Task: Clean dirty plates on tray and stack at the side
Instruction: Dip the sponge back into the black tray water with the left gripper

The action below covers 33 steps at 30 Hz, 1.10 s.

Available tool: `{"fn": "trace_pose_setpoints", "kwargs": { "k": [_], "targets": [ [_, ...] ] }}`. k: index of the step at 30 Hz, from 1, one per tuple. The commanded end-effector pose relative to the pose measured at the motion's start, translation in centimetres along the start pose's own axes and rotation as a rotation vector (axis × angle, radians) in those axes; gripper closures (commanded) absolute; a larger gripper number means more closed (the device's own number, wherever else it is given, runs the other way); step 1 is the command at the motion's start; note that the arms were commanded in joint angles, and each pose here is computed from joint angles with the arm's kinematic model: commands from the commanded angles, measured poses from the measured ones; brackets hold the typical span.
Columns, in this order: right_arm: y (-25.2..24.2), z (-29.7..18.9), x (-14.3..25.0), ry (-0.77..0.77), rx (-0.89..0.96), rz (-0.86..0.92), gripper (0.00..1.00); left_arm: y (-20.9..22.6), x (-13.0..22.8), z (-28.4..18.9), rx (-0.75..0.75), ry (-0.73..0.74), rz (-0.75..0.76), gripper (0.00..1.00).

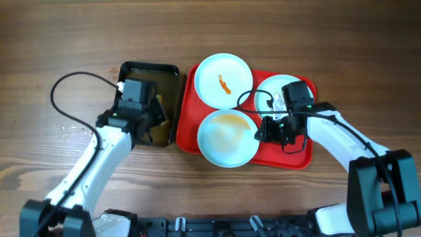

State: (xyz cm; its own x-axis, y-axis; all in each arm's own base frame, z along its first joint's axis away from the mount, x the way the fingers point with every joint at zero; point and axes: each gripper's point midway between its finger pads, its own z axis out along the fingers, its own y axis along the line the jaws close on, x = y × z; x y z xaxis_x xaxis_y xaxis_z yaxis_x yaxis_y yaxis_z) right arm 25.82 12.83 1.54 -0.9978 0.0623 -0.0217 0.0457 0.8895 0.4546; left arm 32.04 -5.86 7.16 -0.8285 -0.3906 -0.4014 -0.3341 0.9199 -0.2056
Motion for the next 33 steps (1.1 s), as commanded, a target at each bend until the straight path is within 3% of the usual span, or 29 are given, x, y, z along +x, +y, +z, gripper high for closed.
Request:
{"fn": "trace_pose_setpoints", "kwargs": {
  "k": [1,3,5,7,8,9,10,12,13,14,18,20,24,25,28,30,33],
  "targets": [
    [-0.5,0.8,1.1,0.036,-0.013,0.029,0.74,2.6,0.3,2.4,-0.094,0.045,0.034,0.96],
    [-0.7,1.1,1.3,0.037,-0.013,0.029,0.75,2.5,0.7,3.9,-0.055,0.093,0.1,0.96],
    [-0.7,1.3,1.3,0.031,-0.02,0.025,0.76,0.7,1.9,5.2,0.085,0.166,0.243,0.96],
    [-0.2,1.3,1.4,0.034,-0.05,0.014,0.76,0.8,2.4,6.1,0.099,0.19,0.313,0.96],
    [0.1,1.3,1.3,0.031,-0.069,0.01,0.76,1.1,2.6,6.4,0.088,0.197,0.334,0.9],
    [0.4,1.3,1.1,0.027,-0.081,0.006,0.75,1.4,2.5,6.6,0.069,0.195,0.339,0.57],
    [0.5,1.2,1.0,0.022,-0.089,0.002,0.75,1.8,2.3,6.7,0.043,0.187,0.341,0.4],
    [0.6,1.2,0.9,0.017,-0.094,-0.001,0.75,2.1,2.2,6.7,0.026,0.18,0.343,0.38],
    [0.6,1.2,0.9,0.017,-0.094,-0.001,0.75,2.1,2.1,6.7,0.023,0.176,0.343,0.27],
    [0.6,1.2,0.9,0.017,-0.093,-0.001,0.75,2.2,1.8,6.7,0.016,0.165,0.344,0.27],
    [0.6,1.2,0.9,0.017,-0.093,0.001,0.75,1.6,0.8,7.0,0.031,0.121,0.344,0.29],
    [0.6,1.2,0.9,0.018,-0.093,0.001,0.75,1.4,0.5,7.1,0.035,0.108,0.336,0.35],
    [0.6,1.2,0.9,0.018,-0.093,0.001,0.75,1.5,1.2,7.5,0.035,0.135,0.318,0.65],
    [0.6,1.2,0.9,0.018,-0.093,0.001,0.72,1.6,1.7,7.8,0.04,0.156,0.316,0.96],
    [0.6,1.2,0.9,0.017,-0.093,0.001,0.71,1.8,2.3,7.9,0.038,0.185,0.315,0.96],
    [0.6,1.2,0.9,0.017,-0.093,0.0,0.69,1.8,2.3,7.9,0.038,0.184,0.314,0.33],
    [0.6,1.2,0.9,0.018,-0.093,0.0,0.69,2.0,2.6,7.8,0.034,0.197,0.314,0.32]
  ]
}}
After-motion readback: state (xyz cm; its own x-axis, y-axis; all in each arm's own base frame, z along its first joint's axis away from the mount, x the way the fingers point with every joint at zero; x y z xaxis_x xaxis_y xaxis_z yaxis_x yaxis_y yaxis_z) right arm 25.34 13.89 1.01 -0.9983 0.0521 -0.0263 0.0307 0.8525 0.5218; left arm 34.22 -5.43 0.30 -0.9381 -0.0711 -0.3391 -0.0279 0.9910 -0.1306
